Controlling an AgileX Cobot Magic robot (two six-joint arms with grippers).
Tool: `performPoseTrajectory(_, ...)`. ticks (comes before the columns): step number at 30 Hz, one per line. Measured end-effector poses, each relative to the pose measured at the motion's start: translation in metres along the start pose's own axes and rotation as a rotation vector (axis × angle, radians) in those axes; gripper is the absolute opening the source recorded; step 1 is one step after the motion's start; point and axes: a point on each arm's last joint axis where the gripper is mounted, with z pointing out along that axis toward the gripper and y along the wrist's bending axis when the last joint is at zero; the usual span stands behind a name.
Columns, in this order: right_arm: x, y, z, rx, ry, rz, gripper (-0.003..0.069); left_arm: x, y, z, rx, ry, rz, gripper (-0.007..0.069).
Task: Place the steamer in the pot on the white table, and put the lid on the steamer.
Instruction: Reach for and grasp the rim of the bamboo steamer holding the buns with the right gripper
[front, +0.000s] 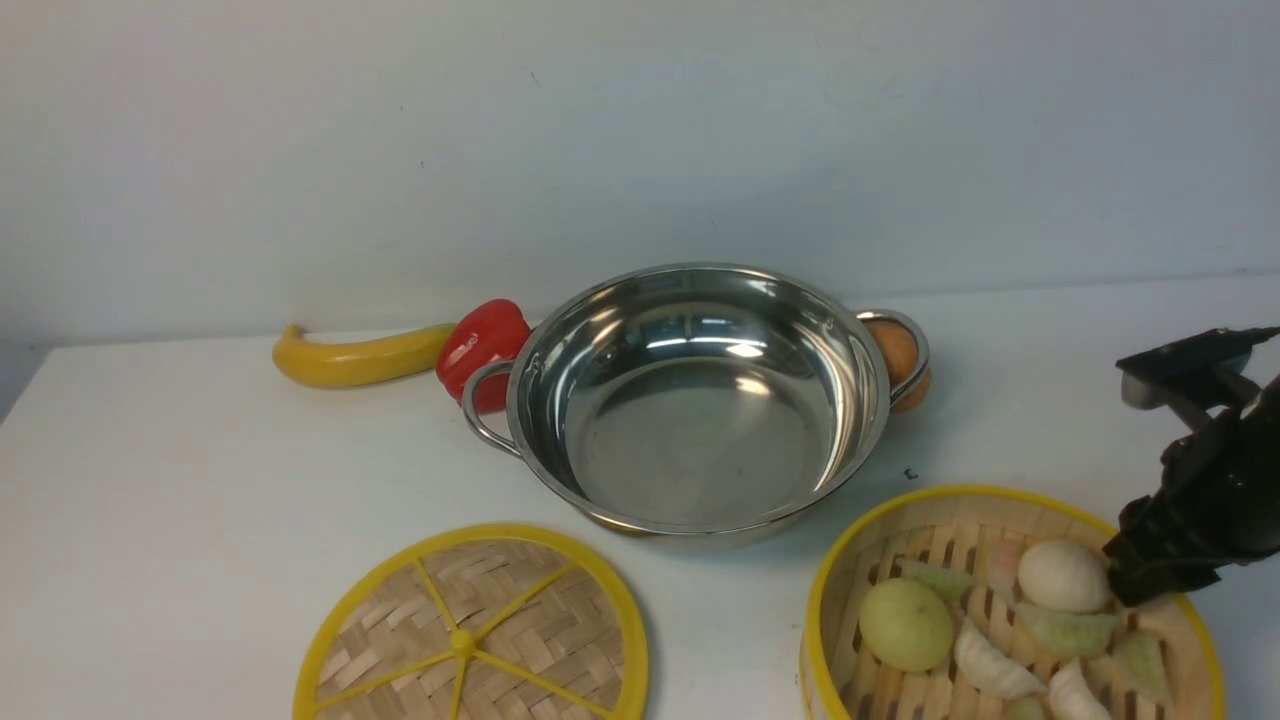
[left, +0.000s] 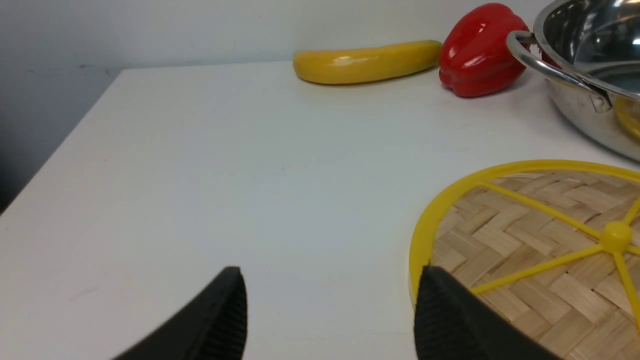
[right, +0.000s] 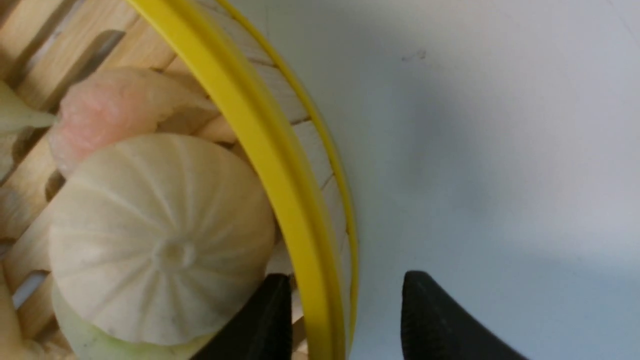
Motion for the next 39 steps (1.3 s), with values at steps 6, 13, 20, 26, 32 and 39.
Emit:
performPoseTrajectory(6, 0.001, 0.000, 0.000, -0.004, 0.007, 0.001, 0.0220, 0.000, 0.000, 0.000, 0.000, 0.000, 0.000, 0.0419)
performPoseTrajectory(13, 0.001, 0.001, 0.000, -0.012, 0.010, 0.008, 0.0096, 0.000, 0.000, 0.000, 0.000, 0.000, 0.000, 0.0419)
performPoseTrajectory(20, 0.001, 0.001, 0.000, -0.011, 0.009, 0.009, 0.0084, 0.000, 0.000, 0.000, 0.000, 0.000, 0.001, 0.0419)
performPoseTrajectory(26, 0.001, 0.001, 0.000, -0.011, 0.008, 0.013, 0.0084, 0.000, 0.000, 0.000, 0.000, 0.000, 0.009, 0.0419)
performPoseTrajectory(32, -0.010, -0.002, -0.010, -0.001, 0.009, 0.008, 0.0084, 0.000, 0.000, 0.000, 0.000, 0.000, 0.009, 0.0419)
performPoseTrajectory(39, -0.027, -0.004, -0.043, 0.022, -0.024, -0.015, 0.0084, 0.000, 0.000, 0.000, 0.000, 0.000, 0.009, 0.0419)
